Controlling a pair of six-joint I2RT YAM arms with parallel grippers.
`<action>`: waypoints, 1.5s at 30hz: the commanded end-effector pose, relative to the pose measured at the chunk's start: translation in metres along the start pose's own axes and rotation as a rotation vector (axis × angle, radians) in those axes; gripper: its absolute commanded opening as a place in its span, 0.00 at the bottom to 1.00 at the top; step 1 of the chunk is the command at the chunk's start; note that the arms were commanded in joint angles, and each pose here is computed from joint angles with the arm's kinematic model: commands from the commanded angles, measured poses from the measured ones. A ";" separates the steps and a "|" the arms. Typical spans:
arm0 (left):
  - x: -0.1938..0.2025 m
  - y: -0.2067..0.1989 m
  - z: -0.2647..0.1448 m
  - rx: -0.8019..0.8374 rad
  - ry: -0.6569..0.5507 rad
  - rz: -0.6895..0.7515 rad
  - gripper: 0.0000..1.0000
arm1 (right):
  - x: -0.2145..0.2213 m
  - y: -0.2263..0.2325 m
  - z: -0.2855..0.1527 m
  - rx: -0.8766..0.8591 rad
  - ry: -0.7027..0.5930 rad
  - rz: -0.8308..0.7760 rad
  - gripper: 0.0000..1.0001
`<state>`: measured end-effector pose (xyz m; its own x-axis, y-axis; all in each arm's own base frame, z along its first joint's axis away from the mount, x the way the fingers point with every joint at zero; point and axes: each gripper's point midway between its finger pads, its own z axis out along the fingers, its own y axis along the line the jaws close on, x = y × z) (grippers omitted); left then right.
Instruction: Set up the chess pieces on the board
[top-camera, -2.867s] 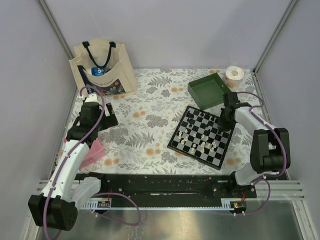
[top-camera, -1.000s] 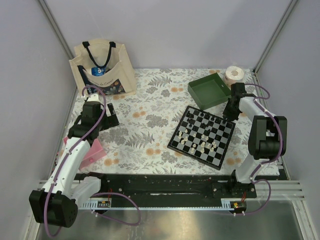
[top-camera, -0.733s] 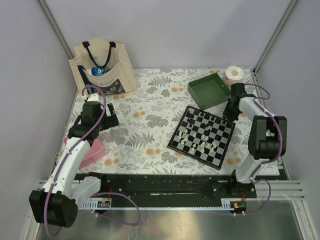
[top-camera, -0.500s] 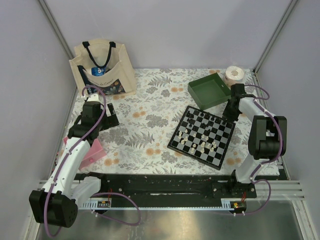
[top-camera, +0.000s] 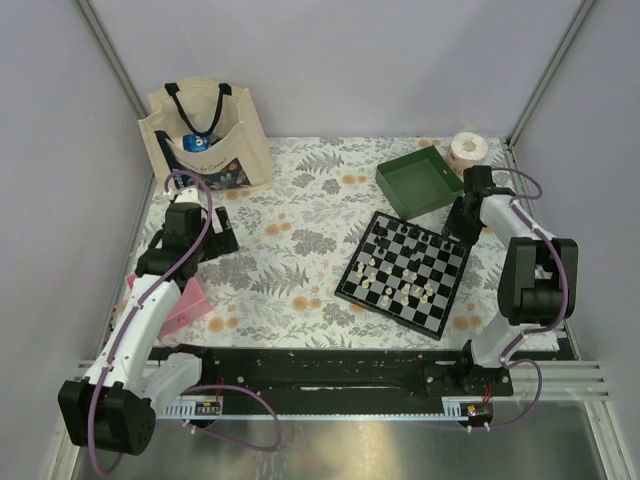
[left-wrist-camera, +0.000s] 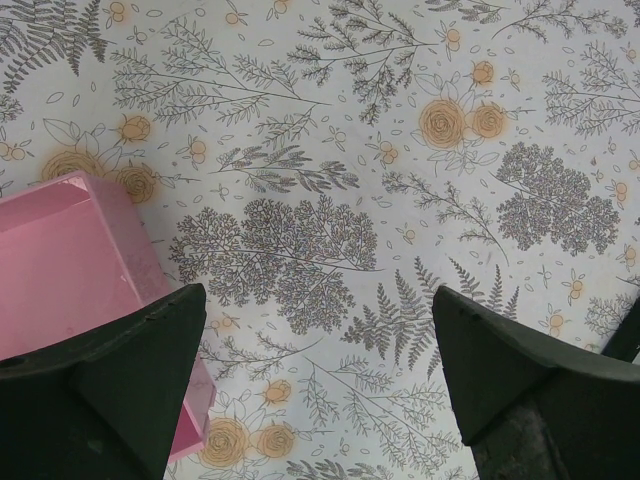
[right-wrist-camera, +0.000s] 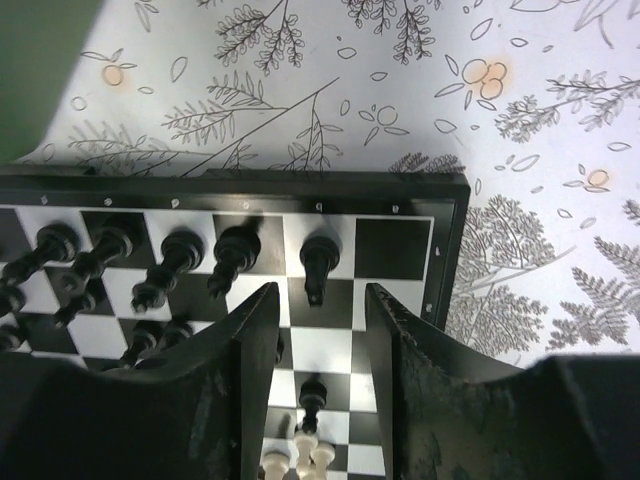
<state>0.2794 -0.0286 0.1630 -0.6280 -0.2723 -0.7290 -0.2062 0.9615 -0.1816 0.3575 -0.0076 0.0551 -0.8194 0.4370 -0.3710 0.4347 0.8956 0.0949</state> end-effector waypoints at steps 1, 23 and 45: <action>-0.021 -0.010 -0.007 0.044 -0.055 0.001 0.99 | -0.035 0.004 -0.054 -0.036 -0.164 0.009 0.50; -0.018 -0.013 -0.008 0.060 -0.043 -0.001 0.99 | 0.091 0.013 -0.059 -0.112 -0.040 -0.042 0.52; -0.019 -0.012 -0.009 0.055 -0.050 0.000 0.99 | 0.084 0.013 -0.030 -0.041 0.021 -0.110 0.40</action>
<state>0.2790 -0.0331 0.1631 -0.6344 -0.2723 -0.7235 -0.1879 0.9622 -0.1974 0.2712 0.0465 0.0465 -0.8787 0.3558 -0.3183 0.3407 0.9344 0.1039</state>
